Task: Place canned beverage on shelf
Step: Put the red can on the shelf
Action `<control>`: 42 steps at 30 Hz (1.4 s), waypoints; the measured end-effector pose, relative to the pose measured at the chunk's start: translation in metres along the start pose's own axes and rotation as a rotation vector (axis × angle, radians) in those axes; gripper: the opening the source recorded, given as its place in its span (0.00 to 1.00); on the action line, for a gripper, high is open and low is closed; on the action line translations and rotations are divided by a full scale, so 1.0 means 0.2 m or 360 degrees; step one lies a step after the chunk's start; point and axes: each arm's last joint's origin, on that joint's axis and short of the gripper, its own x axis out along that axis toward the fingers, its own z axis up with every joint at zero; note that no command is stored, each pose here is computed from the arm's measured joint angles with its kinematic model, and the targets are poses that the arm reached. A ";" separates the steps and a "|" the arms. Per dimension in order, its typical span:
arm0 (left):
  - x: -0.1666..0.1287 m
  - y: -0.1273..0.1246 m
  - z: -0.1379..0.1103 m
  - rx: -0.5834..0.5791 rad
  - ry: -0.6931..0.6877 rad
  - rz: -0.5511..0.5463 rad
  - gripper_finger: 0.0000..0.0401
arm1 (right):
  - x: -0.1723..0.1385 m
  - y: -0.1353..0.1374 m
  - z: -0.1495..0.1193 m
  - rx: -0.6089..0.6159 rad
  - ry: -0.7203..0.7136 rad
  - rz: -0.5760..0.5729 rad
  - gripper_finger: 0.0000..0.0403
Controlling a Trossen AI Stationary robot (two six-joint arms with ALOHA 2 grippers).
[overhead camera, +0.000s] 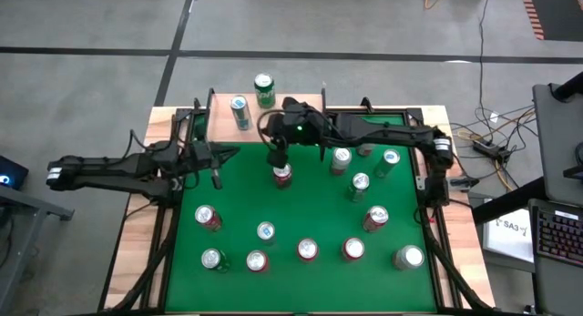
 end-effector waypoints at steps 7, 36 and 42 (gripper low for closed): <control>0.02 -0.01 -0.03 -0.0047 0.0054 -0.0012 0.00 | -0.09 0.01 -0.20 0.0004 -0.0085 -0.0003 0.02; -0.04 0.06 -0.04 0.0015 0.0616 0.0452 0.00 | -0.27 0.12 -0.59 0.0173 -0.0121 0.0073 0.02; 0.00 0.05 -0.03 0.0101 0.0580 0.0454 0.00 | -0.27 0.12 -0.59 0.0174 -0.0121 0.0073 0.02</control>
